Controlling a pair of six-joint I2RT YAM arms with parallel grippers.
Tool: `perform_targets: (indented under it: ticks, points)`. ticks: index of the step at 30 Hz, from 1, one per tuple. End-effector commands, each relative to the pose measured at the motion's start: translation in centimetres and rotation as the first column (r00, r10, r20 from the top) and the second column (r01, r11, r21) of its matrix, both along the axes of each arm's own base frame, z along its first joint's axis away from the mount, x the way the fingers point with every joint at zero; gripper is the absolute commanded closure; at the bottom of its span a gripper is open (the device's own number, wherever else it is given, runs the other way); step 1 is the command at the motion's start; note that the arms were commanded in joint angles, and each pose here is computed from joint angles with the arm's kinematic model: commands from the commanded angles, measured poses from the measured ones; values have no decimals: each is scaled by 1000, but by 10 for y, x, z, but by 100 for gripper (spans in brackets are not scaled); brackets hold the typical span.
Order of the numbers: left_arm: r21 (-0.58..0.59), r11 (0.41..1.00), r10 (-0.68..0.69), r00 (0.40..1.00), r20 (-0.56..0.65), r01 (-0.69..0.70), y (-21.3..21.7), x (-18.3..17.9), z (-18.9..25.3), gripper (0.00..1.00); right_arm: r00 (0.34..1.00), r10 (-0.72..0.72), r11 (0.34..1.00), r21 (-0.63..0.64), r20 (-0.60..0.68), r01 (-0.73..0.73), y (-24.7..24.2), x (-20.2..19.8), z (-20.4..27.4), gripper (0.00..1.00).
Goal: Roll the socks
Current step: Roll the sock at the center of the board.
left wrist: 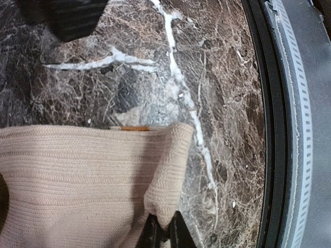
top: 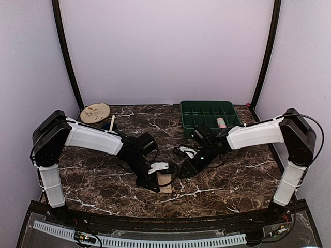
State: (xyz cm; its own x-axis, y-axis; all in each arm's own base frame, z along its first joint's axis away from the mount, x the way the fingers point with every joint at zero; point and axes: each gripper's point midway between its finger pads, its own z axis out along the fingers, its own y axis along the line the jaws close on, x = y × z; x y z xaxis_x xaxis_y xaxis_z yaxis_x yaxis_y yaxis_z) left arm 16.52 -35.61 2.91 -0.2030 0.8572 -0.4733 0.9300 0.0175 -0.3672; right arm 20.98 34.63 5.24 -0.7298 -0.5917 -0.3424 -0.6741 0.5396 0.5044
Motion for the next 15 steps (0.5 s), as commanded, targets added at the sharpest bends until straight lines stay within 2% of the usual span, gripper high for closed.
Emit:
perform_targets:
  ticks: [1, 4, 15]
  points:
    - [25, 999, 30, 992, -121, -28, 11, -8, 2, 100, 975, -71, 997, -23, 209, 77, -1, 11, -2, 67]
    - [23, 999, 49, 985, -165, -46, 13, -7, 3, 100, 952, -64, 997, -17, 299, 73, 3, 4, 5, 67]
    - [9, 997, 71, 959, -273, -71, 8, -1, 5, 100, 925, 126, 983, 82, 357, -166, 50, -82, 30, 67]
